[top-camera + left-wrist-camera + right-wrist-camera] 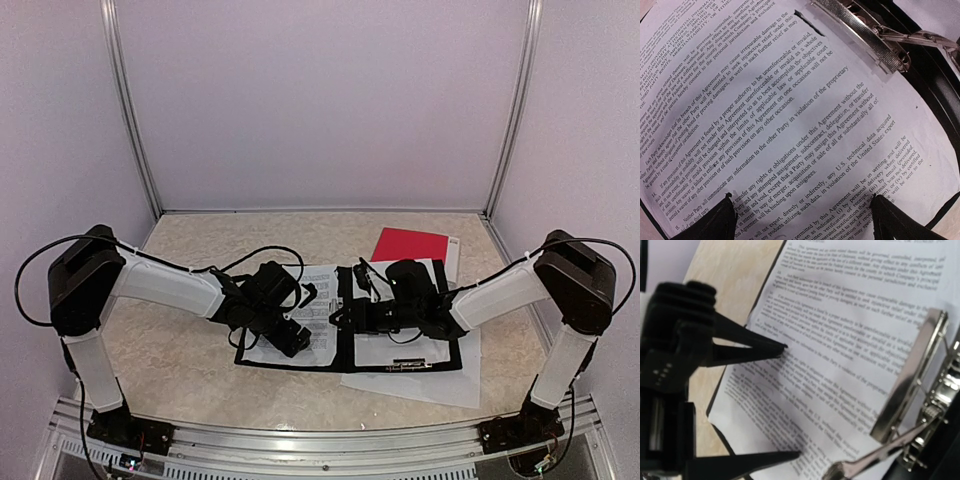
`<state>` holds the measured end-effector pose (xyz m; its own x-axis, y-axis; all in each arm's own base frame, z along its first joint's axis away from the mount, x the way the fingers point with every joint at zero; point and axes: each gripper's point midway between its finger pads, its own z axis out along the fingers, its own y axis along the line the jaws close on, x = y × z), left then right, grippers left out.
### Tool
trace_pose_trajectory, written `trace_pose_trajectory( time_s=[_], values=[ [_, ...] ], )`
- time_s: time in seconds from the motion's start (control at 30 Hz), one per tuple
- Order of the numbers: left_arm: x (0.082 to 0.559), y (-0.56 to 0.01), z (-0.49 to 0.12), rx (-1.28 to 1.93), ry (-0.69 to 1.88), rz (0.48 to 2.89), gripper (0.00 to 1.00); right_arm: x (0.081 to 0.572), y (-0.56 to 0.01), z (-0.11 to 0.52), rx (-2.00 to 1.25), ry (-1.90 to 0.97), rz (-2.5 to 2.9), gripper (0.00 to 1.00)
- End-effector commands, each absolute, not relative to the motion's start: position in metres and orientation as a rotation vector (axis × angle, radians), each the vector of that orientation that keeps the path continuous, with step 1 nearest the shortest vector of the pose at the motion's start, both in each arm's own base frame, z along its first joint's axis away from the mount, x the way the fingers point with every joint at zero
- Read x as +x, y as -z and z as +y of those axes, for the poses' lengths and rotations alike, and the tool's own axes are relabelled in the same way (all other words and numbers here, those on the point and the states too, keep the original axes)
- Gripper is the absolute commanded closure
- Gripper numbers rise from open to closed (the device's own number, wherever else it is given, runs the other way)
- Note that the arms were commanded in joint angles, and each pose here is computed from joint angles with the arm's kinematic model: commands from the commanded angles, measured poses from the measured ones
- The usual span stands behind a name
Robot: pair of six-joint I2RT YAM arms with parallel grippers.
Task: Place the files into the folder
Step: Close the spring clip on the folder with some files.
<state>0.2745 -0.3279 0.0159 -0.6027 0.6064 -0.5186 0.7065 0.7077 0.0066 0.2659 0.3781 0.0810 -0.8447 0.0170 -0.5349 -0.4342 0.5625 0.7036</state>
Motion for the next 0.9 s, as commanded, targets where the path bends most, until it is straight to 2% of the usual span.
trace_pose_trajectory(
  time_s=[0.0, 0.87],
  values=[
    [0.251, 0.023, -0.303, 1.079, 0.184, 2.567, 0.1, 0.276, -0.103, 0.381, -0.333, -1.266, 2.236, 0.62],
    [0.252, 0.024, -0.302, 1.085, 0.165, 2.573, 0.1, 0.326, -0.103, 0.37, -0.337, -1.127, 2.226, 0.59]
  ],
)
